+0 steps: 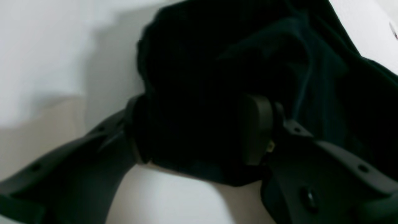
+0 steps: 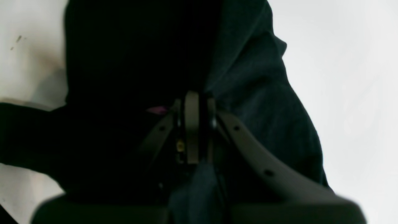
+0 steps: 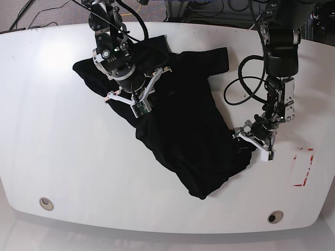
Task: Layout the t-shirt on the table in an organized manner, then fold the t-shirt properly
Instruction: 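Grasp the shirt hem corner with the left gripper, right gripper holding fabric, then lift the shirt with both grippers and shake it out over the table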
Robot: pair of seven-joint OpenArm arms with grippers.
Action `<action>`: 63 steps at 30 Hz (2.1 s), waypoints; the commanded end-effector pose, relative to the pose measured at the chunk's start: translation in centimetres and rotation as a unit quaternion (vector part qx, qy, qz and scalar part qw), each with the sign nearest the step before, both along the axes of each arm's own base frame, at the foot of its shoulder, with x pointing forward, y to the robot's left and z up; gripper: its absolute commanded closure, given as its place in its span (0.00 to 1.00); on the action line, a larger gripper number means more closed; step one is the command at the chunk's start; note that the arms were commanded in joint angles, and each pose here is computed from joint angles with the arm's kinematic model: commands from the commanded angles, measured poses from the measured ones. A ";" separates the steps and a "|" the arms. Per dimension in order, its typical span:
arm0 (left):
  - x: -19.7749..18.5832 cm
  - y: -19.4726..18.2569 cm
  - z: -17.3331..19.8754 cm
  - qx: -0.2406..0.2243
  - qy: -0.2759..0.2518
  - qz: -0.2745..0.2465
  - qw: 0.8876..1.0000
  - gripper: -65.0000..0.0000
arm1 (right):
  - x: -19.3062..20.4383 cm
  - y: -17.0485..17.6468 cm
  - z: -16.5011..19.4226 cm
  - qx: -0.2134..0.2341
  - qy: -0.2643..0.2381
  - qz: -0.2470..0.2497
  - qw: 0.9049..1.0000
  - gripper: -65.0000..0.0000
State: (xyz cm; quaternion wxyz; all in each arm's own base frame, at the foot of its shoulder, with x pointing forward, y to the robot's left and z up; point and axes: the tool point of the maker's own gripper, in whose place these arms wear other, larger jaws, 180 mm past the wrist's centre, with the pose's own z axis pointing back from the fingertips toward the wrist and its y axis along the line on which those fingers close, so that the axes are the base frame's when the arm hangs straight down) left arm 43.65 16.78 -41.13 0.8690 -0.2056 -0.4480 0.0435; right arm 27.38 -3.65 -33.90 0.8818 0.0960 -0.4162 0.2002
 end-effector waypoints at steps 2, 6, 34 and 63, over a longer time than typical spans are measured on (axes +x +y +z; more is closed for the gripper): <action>0.6 -1.2 0.6 -0.007 -0.003 -0.010 1.000 0.42 | 0.6 0.5 1.5 0.013 -0.027 0.004 1.000 1.00; 0.6 -1.3 0.7 -0.008 -0.005 -0.008 1.000 0.46 | 0.6 0.5 1.5 0.014 -0.027 0.004 1.000 1.00; 1.9 3.5 3.2 0.012 -0.045 0.062 0.997 1.00 | 2.9 -6.2 2.4 -0.003 -0.048 -0.084 0.995 1.00; 0.1 6.5 19.3 0.100 -0.176 0.044 0.978 1.00 | 9.9 -17.6 11.4 -0.098 -0.154 -0.119 0.976 1.00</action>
